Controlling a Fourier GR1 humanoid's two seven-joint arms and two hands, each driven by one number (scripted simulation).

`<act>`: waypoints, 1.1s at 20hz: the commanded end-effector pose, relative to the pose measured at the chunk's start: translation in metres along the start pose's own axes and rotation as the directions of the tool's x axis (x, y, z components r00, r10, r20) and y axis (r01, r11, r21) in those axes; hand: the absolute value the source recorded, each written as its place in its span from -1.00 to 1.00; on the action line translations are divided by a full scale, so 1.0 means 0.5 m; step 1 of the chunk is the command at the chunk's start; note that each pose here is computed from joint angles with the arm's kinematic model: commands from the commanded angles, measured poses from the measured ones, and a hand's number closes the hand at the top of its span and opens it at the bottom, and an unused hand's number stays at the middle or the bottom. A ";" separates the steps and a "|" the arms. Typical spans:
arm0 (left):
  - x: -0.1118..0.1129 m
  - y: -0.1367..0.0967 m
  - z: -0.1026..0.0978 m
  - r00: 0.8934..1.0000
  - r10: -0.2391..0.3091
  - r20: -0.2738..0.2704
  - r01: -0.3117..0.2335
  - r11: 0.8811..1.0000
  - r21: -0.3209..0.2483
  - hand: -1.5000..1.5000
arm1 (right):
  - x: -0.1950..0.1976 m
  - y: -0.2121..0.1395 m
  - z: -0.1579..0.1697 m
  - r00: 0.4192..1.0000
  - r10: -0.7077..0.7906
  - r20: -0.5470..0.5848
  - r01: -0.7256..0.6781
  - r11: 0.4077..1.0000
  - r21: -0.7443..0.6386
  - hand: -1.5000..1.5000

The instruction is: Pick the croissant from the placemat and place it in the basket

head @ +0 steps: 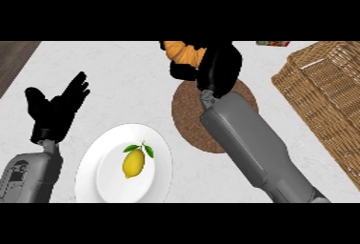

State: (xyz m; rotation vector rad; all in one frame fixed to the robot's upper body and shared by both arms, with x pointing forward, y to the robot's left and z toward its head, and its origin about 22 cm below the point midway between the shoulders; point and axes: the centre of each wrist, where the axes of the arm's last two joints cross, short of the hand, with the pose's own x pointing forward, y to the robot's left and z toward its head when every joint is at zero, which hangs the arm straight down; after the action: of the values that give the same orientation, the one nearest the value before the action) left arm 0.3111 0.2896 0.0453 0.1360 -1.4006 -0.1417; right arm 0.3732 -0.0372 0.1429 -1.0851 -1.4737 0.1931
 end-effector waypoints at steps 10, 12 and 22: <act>-0.030 0.043 0.027 1.000 0.020 -0.006 -0.020 0.999 0.045 0.00 | 0.184 -0.075 -0.113 0.986 -0.002 -0.169 -0.041 0.968 -0.247 1.00; -0.001 0.041 0.012 1.000 0.007 -0.009 -0.007 0.999 0.046 0.00 | 0.197 -0.088 -0.134 0.979 0.013 -0.206 -0.072 0.957 -0.281 1.00; -0.037 0.038 0.043 1.000 0.005 -0.029 -0.003 0.998 0.061 0.00 | 0.116 -0.187 -0.296 0.940 0.115 -0.321 -0.246 0.881 -0.405 1.00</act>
State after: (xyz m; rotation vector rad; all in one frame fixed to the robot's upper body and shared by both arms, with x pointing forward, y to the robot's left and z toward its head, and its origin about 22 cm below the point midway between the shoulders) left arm 0.2988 0.3056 0.0410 0.1832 -1.3921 -0.0909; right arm 0.4523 -0.0824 0.2724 -1.4848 -1.3591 -0.0691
